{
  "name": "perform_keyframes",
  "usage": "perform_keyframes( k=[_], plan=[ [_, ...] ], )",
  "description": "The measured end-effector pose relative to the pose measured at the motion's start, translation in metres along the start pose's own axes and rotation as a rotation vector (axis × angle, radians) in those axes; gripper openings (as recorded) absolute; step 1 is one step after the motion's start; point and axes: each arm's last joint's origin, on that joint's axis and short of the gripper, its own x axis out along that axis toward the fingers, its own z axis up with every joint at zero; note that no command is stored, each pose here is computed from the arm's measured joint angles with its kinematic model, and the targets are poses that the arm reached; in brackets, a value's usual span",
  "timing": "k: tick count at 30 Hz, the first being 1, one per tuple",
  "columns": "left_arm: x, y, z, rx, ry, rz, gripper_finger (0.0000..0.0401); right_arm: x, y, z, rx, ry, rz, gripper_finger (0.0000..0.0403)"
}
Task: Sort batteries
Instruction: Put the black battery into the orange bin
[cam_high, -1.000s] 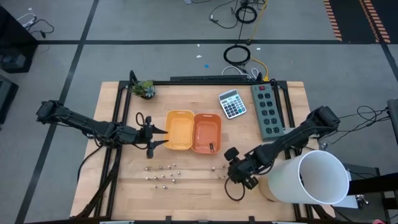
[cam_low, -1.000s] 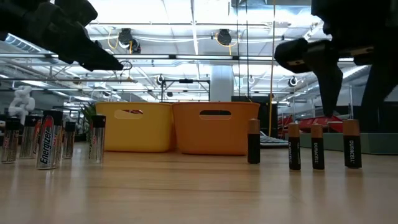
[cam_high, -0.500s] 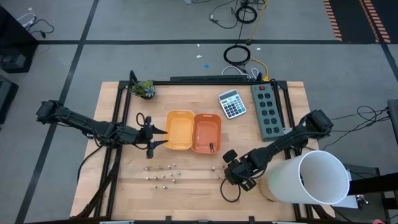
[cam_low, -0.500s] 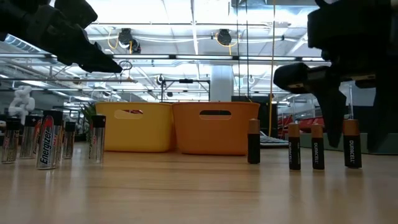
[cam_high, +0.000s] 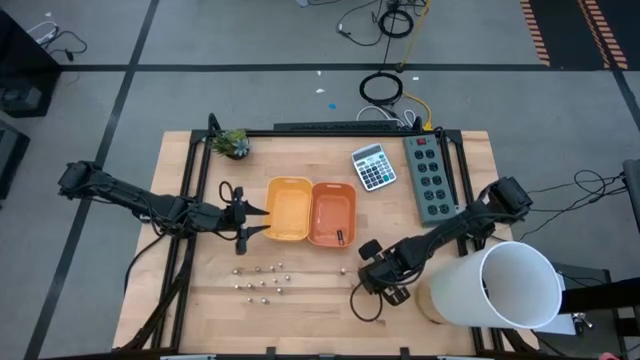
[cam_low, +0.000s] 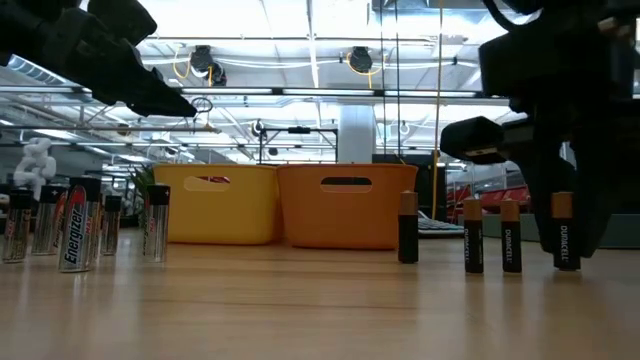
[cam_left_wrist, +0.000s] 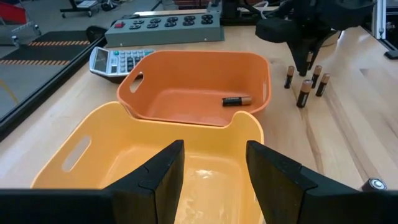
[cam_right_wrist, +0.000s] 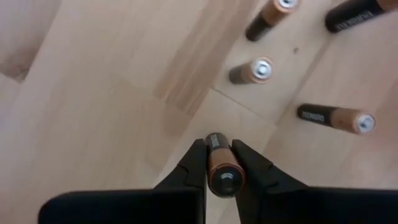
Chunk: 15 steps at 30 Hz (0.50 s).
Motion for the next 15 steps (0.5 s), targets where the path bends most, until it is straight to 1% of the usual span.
perform_keyframes(
  k=[5,8,10,13,15],
  plan=[
    [0.0,0.0,0.0,-0.023,0.002,0.0,0.0182,-0.003,-0.009,-0.006,0.034,0.054,-0.01,0.0028],
    [0.0,0.0,0.0,-0.026,0.003,0.0,0.0182,-0.009,-0.02,-0.013,0.076,0.093,-0.051,0.0028],
    [0.0,0.0,0.0,-0.041,0.001,0.0,0.0182,-0.016,-0.03,-0.018,0.111,0.12,-0.122,0.0028],
    [0.0,0.0,0.0,-0.072,-0.001,0.002,0.0182,-0.025,-0.046,-0.028,0.161,0.187,-0.261,0.0028],
    [0.0,0.0,0.0,-0.084,-0.002,0.007,0.0182,-0.032,-0.059,-0.031,0.191,0.194,-0.353,0.0028]
  ],
)
